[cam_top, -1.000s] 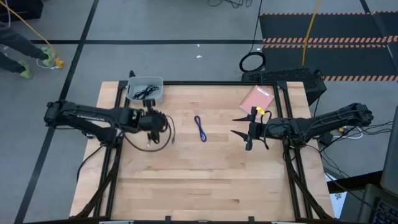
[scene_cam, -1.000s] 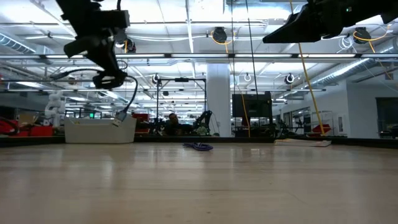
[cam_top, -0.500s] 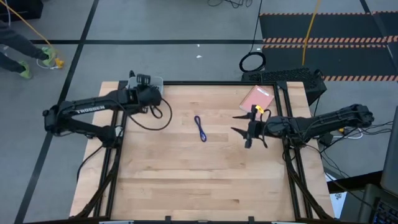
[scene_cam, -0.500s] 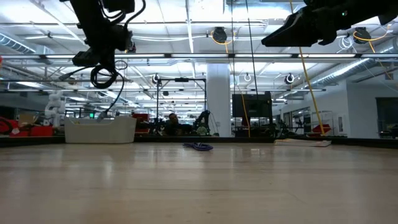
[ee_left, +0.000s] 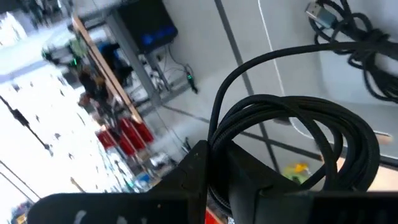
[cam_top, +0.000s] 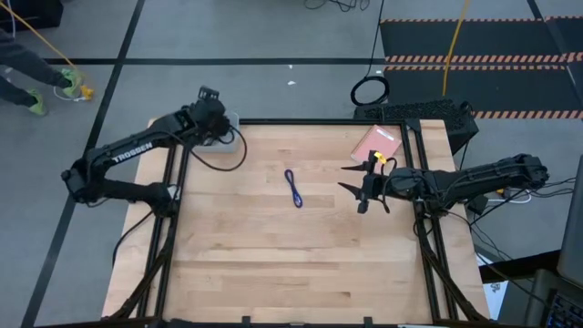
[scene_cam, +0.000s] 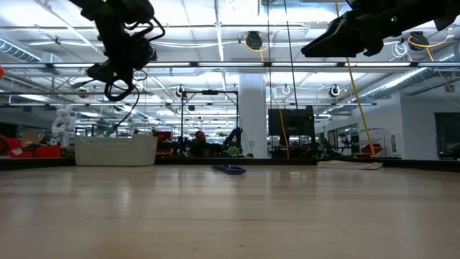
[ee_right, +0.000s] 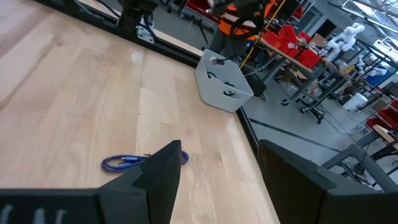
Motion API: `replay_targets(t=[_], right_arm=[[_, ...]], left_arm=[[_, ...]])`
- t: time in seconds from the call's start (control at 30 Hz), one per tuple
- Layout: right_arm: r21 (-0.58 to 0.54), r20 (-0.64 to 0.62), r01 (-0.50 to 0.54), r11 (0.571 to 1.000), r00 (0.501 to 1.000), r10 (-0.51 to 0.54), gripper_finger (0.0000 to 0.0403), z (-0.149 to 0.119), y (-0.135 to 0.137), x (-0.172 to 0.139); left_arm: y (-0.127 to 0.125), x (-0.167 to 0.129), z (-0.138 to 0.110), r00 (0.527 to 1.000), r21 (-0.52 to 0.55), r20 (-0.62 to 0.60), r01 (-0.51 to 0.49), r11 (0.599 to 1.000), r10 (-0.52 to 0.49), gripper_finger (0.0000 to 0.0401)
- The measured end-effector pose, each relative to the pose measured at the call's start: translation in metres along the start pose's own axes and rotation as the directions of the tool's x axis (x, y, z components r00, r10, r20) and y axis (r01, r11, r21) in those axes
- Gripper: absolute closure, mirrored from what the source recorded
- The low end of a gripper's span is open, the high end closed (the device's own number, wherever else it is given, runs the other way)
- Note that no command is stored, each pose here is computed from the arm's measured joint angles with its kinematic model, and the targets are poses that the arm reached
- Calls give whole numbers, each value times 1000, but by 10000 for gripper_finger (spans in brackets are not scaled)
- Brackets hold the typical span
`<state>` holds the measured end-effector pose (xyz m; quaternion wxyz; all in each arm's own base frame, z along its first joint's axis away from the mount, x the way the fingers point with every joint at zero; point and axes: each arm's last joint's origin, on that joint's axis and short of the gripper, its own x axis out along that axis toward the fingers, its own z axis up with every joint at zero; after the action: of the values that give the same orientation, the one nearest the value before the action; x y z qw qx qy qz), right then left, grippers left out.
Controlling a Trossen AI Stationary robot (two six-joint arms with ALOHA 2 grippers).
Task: Pick and place USB-C Cables
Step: Put the black charger cable into the white bin
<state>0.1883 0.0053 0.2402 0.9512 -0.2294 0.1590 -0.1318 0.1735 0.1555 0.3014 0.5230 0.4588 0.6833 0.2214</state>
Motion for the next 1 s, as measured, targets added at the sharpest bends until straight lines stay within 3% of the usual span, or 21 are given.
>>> replay_targets(t=[0.2, 0.53, 1.0], right_arm=[[0, 4, 2, 1000, 1000, -2, 195, 0, 0, 0], [0, 7, 0, 1000, 1000, 0, 195, 1, 0, 0], [0, 6, -1, 1000, 1000, 1, 195, 1, 0, 0]], left_arm=[[-1, 19, 10, 997, 134, 61, 44, 990, -53, 359], [-10, 54, 35, 989, 271, 37, 129, 954, -144, 359], [-22, 86, 53, 968, 275, 79, 207, 939, -237, 359]])
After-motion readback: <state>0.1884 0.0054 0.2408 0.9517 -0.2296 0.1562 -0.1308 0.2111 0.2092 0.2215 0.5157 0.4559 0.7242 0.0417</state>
